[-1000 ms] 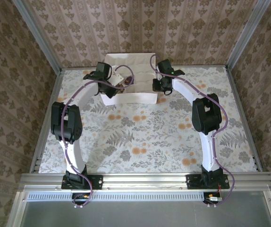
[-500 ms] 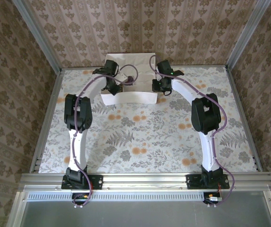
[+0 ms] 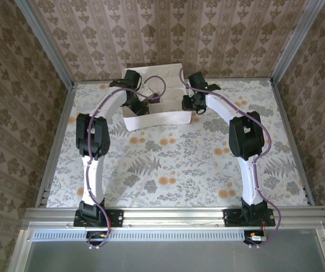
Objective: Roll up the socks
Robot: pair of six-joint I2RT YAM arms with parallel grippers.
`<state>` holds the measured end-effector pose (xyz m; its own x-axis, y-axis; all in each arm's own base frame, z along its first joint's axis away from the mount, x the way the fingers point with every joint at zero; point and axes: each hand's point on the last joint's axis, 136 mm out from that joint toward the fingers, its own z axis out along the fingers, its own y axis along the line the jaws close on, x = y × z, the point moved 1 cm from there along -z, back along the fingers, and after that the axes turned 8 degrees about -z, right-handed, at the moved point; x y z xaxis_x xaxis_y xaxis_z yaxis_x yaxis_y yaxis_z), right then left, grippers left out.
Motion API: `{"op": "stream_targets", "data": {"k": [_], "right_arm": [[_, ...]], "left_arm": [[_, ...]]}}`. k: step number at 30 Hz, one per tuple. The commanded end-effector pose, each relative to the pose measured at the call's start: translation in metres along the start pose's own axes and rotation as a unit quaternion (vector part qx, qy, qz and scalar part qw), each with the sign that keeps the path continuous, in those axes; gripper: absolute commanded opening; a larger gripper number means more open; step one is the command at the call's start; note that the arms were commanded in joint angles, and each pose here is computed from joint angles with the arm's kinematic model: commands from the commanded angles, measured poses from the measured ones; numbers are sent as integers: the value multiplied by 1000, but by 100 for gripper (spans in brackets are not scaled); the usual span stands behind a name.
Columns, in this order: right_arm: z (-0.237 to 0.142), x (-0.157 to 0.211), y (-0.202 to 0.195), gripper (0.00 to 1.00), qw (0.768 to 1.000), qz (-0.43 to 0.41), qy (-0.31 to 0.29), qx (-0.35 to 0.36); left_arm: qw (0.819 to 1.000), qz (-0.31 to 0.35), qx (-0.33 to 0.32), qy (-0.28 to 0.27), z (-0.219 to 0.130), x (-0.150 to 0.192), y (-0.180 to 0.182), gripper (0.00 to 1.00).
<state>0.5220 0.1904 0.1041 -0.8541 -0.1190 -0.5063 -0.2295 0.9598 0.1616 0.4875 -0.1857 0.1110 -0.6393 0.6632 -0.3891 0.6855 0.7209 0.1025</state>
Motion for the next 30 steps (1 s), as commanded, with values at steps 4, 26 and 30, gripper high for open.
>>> {"op": "stream_targets", "data": {"k": [4,26,30], "right_arm": [[-7,-8,6,32,1000,3,1,-11],[-138,-24,-2,48,989,-47,-132,41],[-163,7,-22,56,981,-58,-161,87]], "left_arm": [[999,-8,14,-46,-64,-13,1,71],[970,-123,-95,-188,-159,35,42,78],[951,-174,-106,-231,-166,71,45,77]]}}
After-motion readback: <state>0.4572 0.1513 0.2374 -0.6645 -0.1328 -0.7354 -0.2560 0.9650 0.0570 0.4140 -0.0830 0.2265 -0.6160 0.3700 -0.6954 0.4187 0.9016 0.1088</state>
